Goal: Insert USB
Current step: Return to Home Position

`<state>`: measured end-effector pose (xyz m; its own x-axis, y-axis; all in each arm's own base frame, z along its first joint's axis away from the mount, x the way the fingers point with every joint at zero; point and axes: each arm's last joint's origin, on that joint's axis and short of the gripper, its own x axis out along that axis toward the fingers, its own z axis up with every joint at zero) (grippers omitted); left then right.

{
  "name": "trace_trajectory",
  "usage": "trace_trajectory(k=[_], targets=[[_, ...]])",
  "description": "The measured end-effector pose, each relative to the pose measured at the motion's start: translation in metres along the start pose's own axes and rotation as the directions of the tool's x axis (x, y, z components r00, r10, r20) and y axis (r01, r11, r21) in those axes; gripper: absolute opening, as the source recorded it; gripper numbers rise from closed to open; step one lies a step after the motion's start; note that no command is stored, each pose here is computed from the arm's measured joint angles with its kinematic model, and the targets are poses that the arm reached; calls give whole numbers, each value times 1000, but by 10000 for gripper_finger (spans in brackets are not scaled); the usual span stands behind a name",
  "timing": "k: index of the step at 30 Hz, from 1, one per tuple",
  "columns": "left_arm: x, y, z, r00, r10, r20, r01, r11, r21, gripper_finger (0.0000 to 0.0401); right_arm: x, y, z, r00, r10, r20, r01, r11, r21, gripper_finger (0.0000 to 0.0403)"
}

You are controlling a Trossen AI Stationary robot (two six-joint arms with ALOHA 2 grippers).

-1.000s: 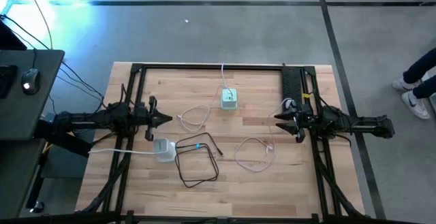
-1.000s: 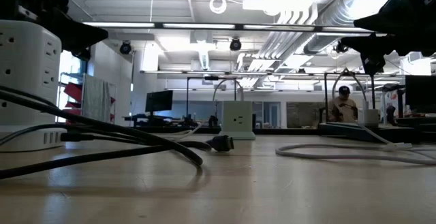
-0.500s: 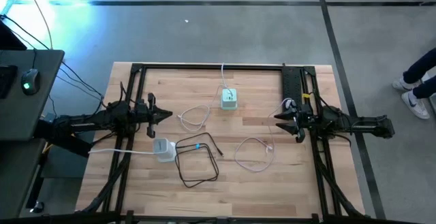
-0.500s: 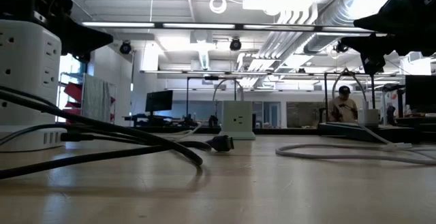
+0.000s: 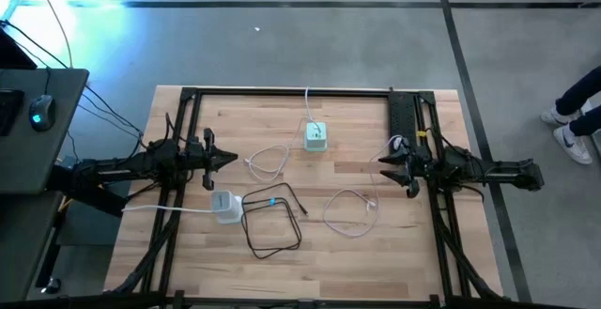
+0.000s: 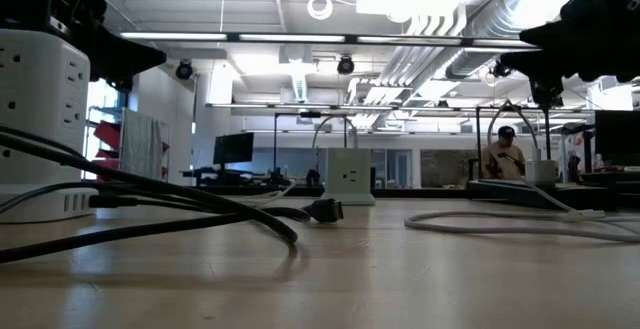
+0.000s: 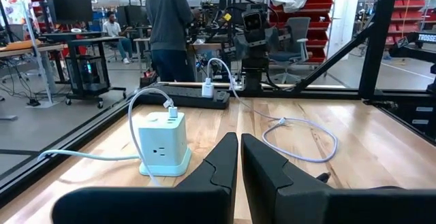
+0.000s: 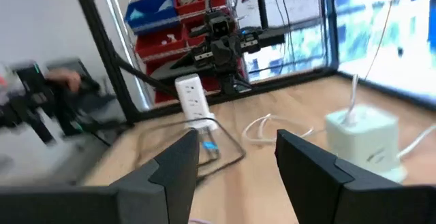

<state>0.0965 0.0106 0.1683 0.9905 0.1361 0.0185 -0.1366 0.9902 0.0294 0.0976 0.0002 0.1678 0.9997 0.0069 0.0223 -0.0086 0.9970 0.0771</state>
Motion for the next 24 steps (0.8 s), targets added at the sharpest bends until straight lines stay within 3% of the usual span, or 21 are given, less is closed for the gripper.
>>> trace_trajectory(k=[4,10,24], targets=[[0,0,0,1000,0,0,0,1000,0,0,0,0,0,1000,0,0,0,995,-101,176],[0,0,0,1000,0,0,0,1000,0,0,0,0,0,1000,0,0,0,999,-35,176],[0,0,0,1000,0,-1,0,1000,0,0,0,0,0,1000,0,0,0,999,-33,176]])
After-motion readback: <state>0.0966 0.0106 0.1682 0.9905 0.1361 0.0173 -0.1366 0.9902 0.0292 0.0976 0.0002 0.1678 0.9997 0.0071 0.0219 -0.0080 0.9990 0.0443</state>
